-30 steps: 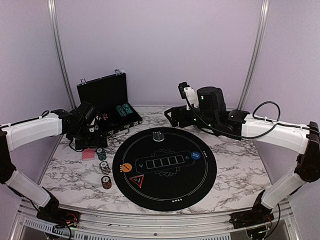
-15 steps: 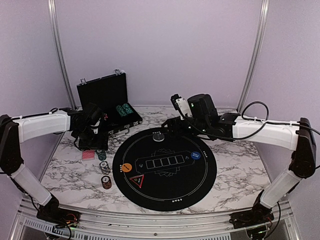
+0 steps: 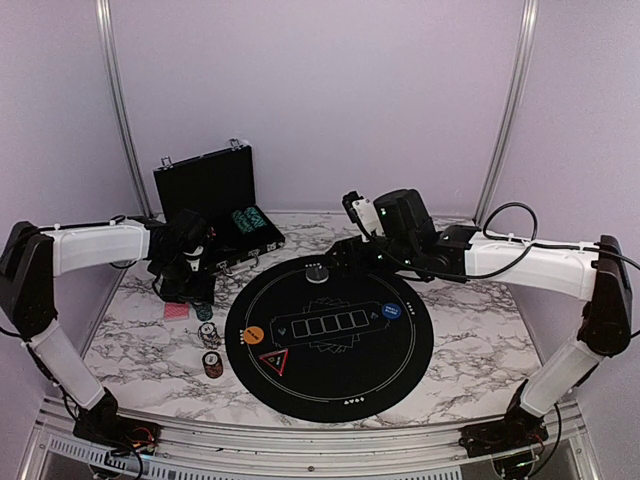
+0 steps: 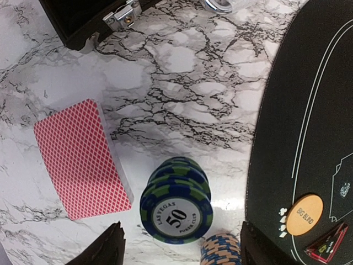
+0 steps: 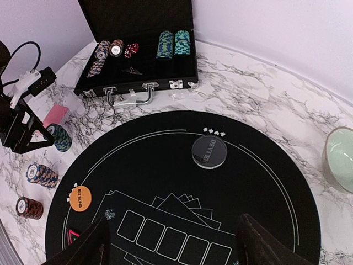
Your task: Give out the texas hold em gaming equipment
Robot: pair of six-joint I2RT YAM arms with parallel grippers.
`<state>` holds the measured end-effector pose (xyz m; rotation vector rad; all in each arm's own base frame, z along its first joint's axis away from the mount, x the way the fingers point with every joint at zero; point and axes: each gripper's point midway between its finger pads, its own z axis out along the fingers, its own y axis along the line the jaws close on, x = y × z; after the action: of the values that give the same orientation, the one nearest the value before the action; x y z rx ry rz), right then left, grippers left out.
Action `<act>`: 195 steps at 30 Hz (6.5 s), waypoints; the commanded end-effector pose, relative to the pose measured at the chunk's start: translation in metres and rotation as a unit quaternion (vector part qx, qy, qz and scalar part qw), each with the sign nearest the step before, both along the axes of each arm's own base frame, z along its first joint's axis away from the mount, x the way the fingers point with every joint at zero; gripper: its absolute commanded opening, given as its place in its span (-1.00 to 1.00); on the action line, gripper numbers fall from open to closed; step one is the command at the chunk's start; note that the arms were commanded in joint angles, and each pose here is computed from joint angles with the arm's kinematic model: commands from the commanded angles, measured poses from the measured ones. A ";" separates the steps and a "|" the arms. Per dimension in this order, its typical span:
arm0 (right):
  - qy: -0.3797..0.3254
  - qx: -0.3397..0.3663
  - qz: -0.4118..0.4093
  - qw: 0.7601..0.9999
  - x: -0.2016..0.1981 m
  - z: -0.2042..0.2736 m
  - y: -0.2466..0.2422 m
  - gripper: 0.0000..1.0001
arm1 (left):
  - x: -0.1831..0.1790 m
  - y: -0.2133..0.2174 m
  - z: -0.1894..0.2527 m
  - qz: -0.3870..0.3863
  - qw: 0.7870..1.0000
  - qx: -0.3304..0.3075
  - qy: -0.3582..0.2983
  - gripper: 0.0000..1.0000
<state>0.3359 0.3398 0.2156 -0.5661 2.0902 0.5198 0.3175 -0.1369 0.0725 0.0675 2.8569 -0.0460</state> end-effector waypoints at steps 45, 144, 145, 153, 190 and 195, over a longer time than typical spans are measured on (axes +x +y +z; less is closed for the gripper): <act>-0.015 -0.032 -0.020 0.999 0.014 -0.010 -0.002 0.52 | 0.010 0.002 -0.020 -0.016 0.997 0.043 0.062 0.02; 0.056 -0.036 -0.161 0.985 0.014 -0.063 -0.137 0.51 | -0.008 -0.240 -0.033 -0.218 0.973 0.013 0.081 -0.41; 0.056 -0.037 -0.163 0.984 0.013 -0.064 -0.139 0.51 | -0.011 -0.245 -0.036 -0.222 0.971 0.014 0.083 -0.41; 0.058 -0.039 -0.171 0.983 0.009 -0.066 -0.147 0.51 | -0.030 -0.263 -0.053 -0.242 0.965 0.027 0.094 -0.40; 0.087 -0.044 -0.162 0.982 0.018 -0.068 -0.134 0.51 | 0.014 -0.273 0.031 -0.264 0.963 -0.056 0.011 0.74; 0.106 -0.048 -0.146 0.982 0.018 -0.073 -0.119 0.51 | 0.025 -0.260 0.061 -0.253 0.963 -0.090 -0.022 0.84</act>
<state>0.3491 0.2078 0.1363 -0.2528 2.3445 0.2907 0.3339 -0.4025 0.0794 0.7834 2.8091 -0.2734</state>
